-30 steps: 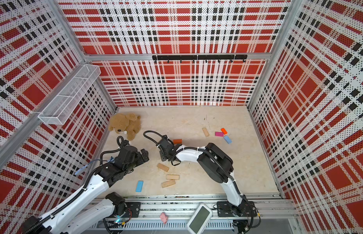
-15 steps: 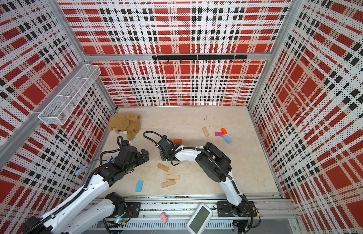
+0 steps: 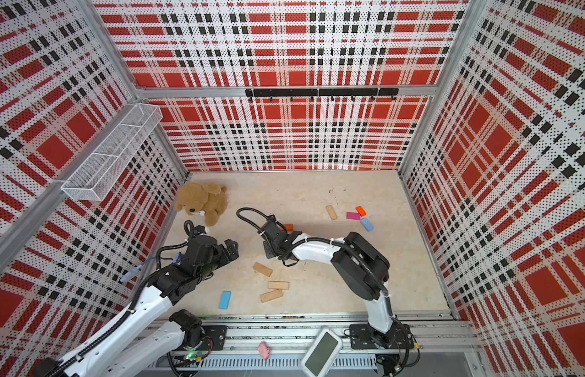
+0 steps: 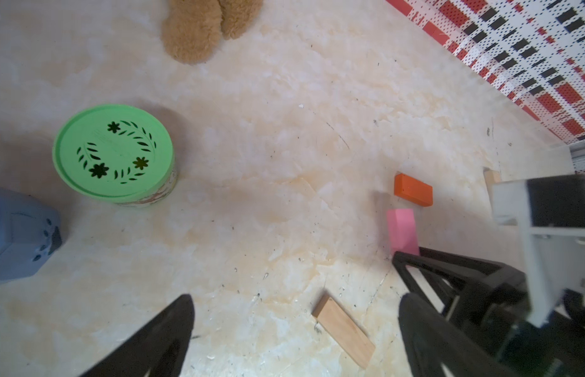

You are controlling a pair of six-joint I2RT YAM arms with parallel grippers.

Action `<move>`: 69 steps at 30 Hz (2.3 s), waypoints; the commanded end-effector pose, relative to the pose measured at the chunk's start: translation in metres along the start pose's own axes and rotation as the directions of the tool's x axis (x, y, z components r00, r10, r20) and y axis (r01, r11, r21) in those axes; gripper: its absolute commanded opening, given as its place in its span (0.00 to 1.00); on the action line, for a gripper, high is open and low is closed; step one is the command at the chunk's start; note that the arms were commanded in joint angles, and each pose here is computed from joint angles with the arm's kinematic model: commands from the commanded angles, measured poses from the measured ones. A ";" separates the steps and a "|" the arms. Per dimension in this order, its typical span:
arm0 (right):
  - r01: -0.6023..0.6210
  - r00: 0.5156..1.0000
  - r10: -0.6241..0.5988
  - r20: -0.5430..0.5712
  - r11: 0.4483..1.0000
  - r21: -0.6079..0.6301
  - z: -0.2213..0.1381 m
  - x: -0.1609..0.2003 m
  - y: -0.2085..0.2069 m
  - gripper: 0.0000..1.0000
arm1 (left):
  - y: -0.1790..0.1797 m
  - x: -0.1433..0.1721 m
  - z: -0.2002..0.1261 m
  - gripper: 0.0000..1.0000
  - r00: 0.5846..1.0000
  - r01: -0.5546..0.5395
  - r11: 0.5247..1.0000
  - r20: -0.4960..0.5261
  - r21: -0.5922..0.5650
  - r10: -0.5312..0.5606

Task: Assemble the letter p with building blocks
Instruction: Pick up the building block from the center of the board, then place the building block at the center of the board.

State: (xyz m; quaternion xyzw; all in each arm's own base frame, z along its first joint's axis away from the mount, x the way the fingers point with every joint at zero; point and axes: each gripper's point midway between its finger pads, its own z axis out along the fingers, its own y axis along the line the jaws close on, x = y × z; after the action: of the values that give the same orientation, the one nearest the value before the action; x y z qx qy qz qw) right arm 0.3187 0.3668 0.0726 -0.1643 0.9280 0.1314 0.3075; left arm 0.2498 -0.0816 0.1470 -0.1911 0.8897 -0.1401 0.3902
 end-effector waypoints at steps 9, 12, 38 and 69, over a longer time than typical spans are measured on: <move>-0.153 0.986 0.146 0.083 0.984 0.087 -0.029 -0.027 -0.084 0.23 | -0.072 0.026 0.000 0.99 0.981 -0.166 0.934 -0.045 0.317 0.190; -0.174 0.984 0.168 0.059 0.979 0.109 -0.018 -0.025 -0.101 0.23 | -0.087 0.041 0.008 0.99 0.966 -0.204 0.911 -0.077 0.357 0.246; -0.199 0.974 0.209 -0.084 0.974 0.108 0.041 -0.010 -0.117 0.32 | -0.110 0.068 0.031 0.99 0.895 -0.386 0.874 -0.109 0.294 0.432; -0.196 0.977 0.201 -0.069 0.978 0.065 0.019 -0.016 -0.102 0.66 | -0.108 0.066 0.033 0.99 0.899 -0.379 0.883 -0.116 0.278 0.423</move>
State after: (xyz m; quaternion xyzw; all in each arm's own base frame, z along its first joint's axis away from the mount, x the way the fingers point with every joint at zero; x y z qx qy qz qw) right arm 0.3786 0.2848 0.0290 -0.0638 0.9614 0.1165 0.2410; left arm 0.2508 -0.2077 0.1118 0.0652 0.9218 -0.1807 0.3367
